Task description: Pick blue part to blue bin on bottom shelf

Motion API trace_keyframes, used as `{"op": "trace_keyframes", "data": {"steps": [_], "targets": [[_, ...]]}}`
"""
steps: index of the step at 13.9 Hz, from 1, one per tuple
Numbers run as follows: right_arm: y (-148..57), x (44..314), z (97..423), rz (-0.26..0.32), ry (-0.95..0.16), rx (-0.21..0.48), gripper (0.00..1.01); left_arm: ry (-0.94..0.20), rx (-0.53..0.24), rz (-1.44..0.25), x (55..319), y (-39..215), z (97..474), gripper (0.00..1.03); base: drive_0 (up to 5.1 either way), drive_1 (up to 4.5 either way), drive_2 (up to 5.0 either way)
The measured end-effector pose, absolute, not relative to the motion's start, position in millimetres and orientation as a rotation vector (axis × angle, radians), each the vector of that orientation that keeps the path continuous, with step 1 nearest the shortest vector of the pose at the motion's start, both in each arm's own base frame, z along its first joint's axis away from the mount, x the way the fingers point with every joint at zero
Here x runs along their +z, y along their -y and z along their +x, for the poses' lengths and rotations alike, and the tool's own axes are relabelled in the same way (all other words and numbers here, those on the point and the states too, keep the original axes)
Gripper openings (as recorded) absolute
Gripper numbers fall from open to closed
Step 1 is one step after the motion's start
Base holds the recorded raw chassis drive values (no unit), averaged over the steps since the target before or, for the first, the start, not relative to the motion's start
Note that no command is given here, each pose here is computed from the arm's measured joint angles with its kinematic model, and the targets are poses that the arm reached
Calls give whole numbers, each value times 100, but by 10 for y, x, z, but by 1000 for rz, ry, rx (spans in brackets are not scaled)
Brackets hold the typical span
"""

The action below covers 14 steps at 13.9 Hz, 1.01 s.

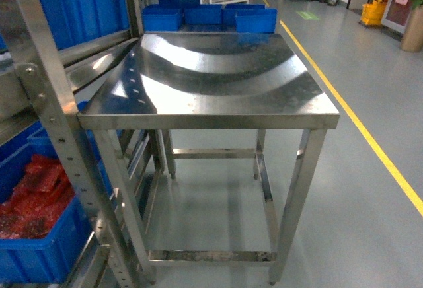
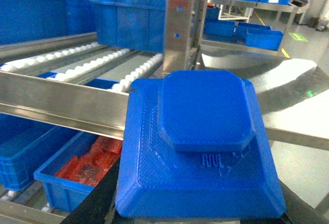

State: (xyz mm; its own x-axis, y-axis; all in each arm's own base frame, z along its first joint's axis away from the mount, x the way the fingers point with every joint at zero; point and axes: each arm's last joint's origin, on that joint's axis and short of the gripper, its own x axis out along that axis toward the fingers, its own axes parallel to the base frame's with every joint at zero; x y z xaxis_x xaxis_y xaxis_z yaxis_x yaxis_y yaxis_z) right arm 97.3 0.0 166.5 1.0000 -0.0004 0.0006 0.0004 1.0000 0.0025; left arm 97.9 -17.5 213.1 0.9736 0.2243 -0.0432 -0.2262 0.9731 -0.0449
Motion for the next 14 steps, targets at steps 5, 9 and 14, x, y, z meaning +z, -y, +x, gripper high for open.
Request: {"op": "trace_keyframes", "data": {"steps": [5,9,14], "targets": [[0,1667,973,2,2,-1,98,-39,227,-49,2130,175,979,43,0,0,0],[0,1665,973,3,1,0,98,-37,227,-50,2132,175,979,43,0,0,0],[0,1666,973,2,1,0,98,-37,227,-50,2132,175,979,43,0,0,0]]}}
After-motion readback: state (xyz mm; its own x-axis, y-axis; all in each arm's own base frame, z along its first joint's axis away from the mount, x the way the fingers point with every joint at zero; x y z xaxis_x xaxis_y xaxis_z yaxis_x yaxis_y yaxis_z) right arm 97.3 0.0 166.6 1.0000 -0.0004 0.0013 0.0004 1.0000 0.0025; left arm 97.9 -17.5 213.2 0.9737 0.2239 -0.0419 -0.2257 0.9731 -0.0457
